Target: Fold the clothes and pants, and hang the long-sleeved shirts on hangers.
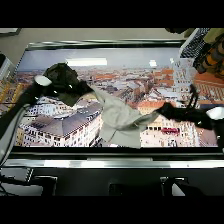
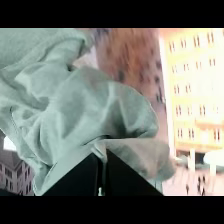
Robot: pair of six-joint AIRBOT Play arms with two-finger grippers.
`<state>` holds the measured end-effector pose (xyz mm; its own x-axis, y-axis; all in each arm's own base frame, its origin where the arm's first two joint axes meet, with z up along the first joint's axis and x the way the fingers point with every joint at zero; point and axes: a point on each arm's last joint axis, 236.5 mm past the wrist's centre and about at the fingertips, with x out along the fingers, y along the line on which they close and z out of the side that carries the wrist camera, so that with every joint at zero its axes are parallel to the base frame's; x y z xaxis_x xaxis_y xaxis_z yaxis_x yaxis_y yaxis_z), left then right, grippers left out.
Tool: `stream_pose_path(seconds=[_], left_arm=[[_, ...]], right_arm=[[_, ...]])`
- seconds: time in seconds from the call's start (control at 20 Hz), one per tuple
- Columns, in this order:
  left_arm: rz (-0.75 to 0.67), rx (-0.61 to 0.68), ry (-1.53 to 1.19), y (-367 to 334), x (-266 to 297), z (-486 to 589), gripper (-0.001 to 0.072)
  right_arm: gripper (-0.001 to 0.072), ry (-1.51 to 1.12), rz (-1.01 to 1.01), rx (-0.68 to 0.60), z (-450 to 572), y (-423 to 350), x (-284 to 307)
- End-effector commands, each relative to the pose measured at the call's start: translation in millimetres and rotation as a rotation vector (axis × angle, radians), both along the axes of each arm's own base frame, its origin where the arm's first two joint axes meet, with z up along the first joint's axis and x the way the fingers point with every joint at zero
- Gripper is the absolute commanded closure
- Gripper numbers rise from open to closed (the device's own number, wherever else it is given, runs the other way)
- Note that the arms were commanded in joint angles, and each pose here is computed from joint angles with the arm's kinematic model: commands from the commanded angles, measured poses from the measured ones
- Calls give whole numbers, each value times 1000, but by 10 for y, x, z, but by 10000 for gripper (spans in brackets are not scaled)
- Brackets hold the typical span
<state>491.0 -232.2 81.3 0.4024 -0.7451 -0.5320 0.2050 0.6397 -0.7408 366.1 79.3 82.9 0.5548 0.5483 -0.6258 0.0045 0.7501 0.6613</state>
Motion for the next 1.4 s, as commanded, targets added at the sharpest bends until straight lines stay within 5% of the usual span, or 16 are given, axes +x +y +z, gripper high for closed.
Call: stream_pose_path(seconds=[0.0, 0.45, 0.75, 1.05, 1.35], left_arm=[[94, -5, -364, 478, 186, 1613, 691], [398, 93, -954, 1475, -1562, 4331, 691], [560, 174, -1037, 1725, -2278, 4641, 690], [453, 190, -586, 1649, -1126, 3109, 690], [363, 232, -132, 1355, -30, 812, 690]], right_arm=[[681, -392, -9, -187, 1534, -190, 210], [681, -1044, -364, -456, 4432, -605, -1117], [681, -1218, -590, -341, 5015, -829, -1668], [681, -678, -432, -93, 3682, -727, 131], [681, -88, -349, -12, 1139, -744, 1813]])
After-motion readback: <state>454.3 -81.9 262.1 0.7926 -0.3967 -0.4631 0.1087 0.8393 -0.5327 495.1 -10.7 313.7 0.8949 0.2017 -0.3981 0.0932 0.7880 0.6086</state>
